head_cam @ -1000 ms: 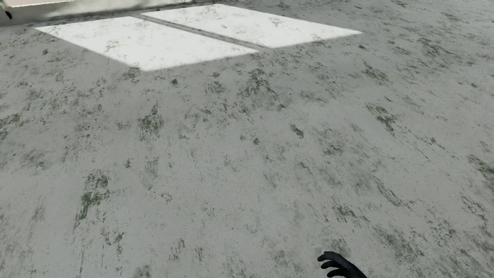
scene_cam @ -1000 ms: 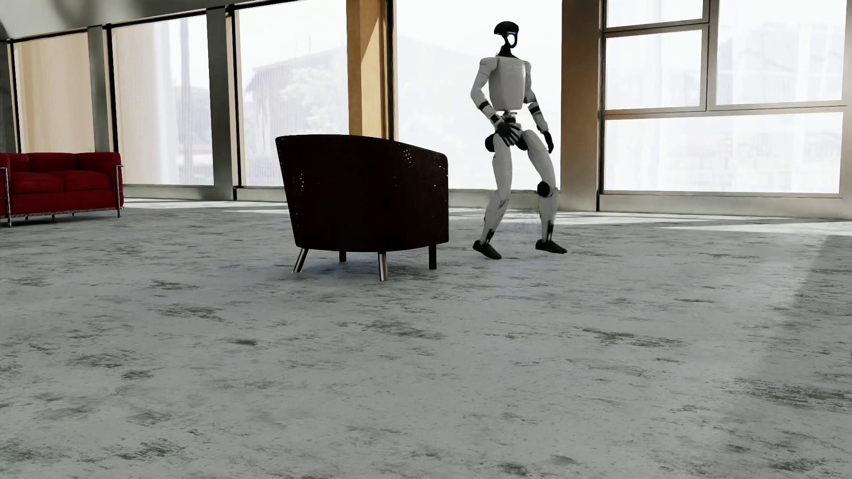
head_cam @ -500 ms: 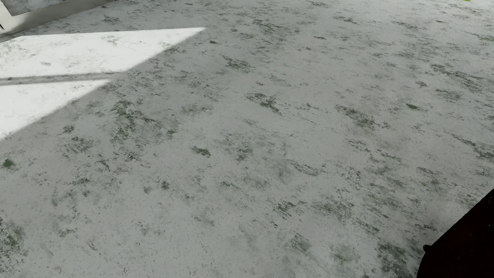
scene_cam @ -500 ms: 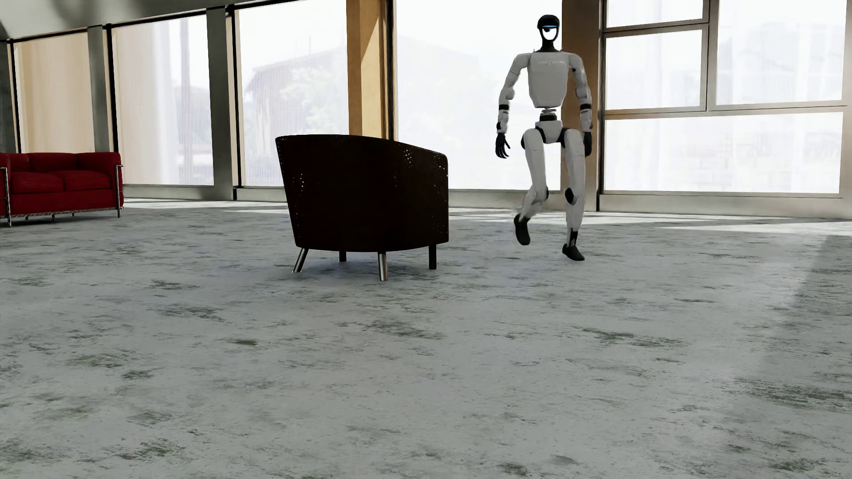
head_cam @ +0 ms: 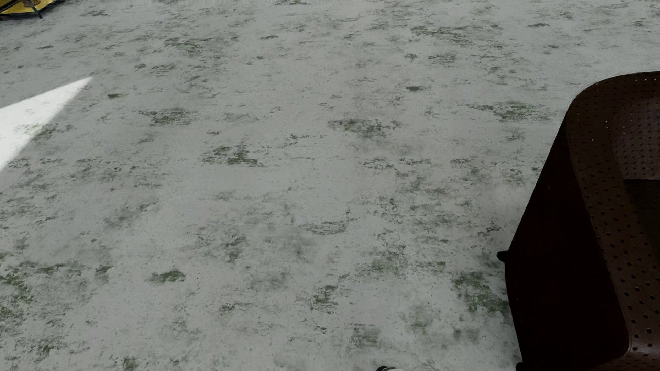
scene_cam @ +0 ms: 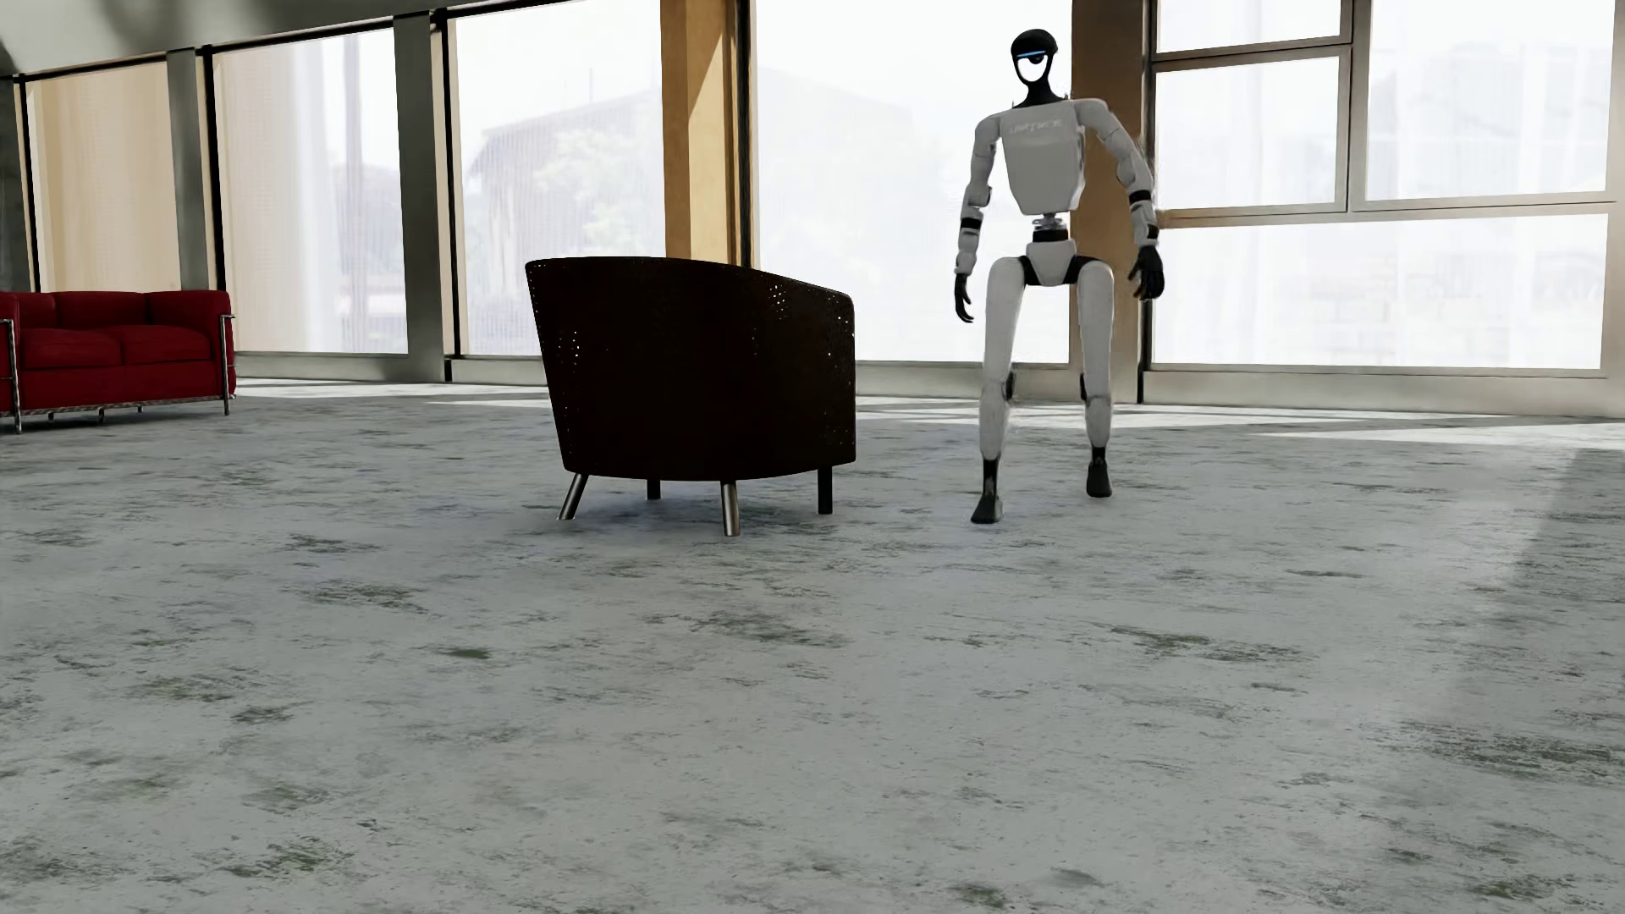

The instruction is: Circle the armchair

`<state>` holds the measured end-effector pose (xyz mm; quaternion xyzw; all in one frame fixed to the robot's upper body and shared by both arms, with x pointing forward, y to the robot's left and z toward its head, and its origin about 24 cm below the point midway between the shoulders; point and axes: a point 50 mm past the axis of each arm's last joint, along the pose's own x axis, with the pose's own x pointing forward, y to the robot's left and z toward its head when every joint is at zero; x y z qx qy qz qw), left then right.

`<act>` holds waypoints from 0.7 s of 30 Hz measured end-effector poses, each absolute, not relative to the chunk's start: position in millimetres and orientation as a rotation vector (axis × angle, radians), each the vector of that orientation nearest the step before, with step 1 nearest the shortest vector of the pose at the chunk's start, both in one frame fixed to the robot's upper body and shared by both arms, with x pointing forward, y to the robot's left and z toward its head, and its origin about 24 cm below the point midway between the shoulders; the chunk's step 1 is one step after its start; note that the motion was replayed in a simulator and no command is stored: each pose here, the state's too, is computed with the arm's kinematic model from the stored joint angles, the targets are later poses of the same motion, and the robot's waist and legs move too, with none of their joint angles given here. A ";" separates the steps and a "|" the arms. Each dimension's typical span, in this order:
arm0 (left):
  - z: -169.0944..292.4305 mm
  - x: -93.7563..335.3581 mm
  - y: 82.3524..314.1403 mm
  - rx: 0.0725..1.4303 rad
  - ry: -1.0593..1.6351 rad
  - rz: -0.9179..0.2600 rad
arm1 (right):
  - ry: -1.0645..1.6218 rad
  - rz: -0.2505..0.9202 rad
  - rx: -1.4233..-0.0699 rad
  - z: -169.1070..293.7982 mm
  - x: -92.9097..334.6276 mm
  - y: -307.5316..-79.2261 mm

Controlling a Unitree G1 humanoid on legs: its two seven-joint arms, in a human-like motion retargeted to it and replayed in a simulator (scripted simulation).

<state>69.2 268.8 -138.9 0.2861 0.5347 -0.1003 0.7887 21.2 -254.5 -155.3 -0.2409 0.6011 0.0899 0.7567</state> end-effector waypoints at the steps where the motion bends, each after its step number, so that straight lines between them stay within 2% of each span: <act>1: -140.2 70.8 259.8 0.586 1.133 -0.220 | 1.346 0.203 -0.543 -156.2 13.6 -258.3; 4: -146.4 61.2 227.0 0.499 1.114 -0.271 | 1.382 0.199 -0.574 -155.2 8.3 -267.7; 7: -143.8 61.8 208.2 0.495 1.065 -0.357 | 1.262 0.192 -0.559 -149.5 35.4 -263.5; 11: -139.9 77.5 221.4 0.531 1.041 -0.326 | 1.082 0.172 -0.547 -136.6 86.0 -257.7; 14: -135.8 82.3 230.5 0.559 1.029 -0.317 | 1.018 0.167 -0.559 -129.5 107.3 -258.3; 17: -136.6 73.3 238.0 0.567 1.060 -0.303 | 1.001 0.167 -0.567 -127.2 112.7 -259.3; 21: -146.9 37.2 243.3 0.554 1.193 -0.290 | 1.069 0.196 -0.565 -136.6 93.5 -254.8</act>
